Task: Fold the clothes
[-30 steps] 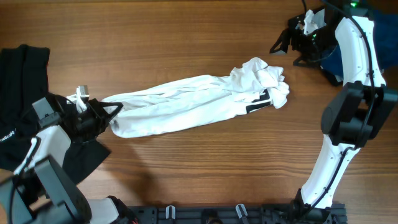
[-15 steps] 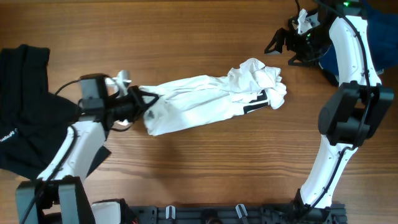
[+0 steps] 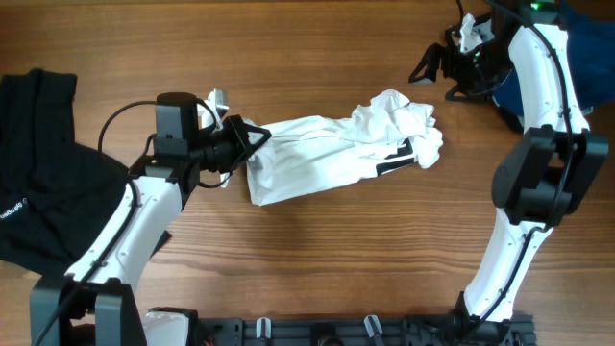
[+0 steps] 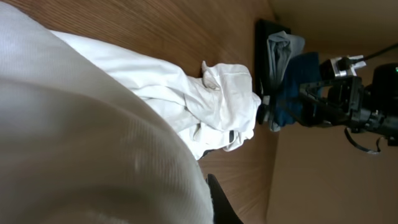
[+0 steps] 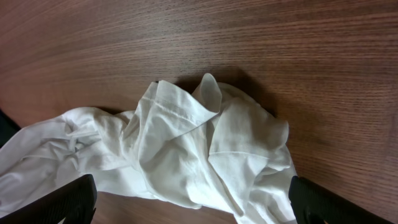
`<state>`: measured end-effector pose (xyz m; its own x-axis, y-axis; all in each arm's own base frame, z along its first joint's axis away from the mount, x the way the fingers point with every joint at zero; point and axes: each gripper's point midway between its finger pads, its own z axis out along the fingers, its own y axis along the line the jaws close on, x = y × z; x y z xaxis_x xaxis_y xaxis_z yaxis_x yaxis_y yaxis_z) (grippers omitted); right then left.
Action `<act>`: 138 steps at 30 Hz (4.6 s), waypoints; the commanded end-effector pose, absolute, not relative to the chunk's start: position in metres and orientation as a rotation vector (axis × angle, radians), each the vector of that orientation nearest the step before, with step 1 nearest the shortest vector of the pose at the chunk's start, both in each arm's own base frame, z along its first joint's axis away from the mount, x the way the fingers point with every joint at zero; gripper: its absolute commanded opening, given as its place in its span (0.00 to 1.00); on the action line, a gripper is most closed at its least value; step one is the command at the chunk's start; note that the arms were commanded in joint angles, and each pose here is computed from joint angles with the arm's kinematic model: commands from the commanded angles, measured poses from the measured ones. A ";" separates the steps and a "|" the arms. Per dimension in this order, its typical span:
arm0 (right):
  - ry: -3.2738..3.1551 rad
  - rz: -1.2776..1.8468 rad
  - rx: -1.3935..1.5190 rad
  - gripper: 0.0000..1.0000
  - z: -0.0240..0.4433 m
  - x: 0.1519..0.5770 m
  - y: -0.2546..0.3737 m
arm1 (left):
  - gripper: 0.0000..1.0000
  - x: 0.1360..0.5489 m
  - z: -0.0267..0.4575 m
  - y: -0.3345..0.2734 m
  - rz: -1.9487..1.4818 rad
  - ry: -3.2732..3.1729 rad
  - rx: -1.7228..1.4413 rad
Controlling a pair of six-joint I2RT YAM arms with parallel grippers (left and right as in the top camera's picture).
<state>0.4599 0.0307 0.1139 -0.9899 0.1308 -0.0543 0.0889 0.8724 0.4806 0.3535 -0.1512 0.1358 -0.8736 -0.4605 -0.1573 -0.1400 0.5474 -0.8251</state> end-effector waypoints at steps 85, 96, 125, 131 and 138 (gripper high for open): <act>2.952 0.726 0.135 1.00 0.128 0.456 0.031 | 0.82 0.367 0.031 -0.190 -0.709 2.951 -0.364; 2.952 0.726 0.135 1.00 0.128 0.456 0.031 | 0.04 0.373 0.038 -0.204 -0.831 2.917 -0.366; 2.975 0.720 0.336 1.00 0.113 0.448 -0.005 | 1.00 0.399 0.083 -0.252 -0.944 2.792 -0.175; 3.046 0.763 0.459 1.00 0.067 0.423 -0.016 | 1.00 0.399 0.081 -0.247 -0.936 2.801 -0.182; 3.042 0.919 0.366 1.00 0.027 0.405 0.005 | 1.00 0.396 0.080 -0.246 -0.935 2.815 -0.189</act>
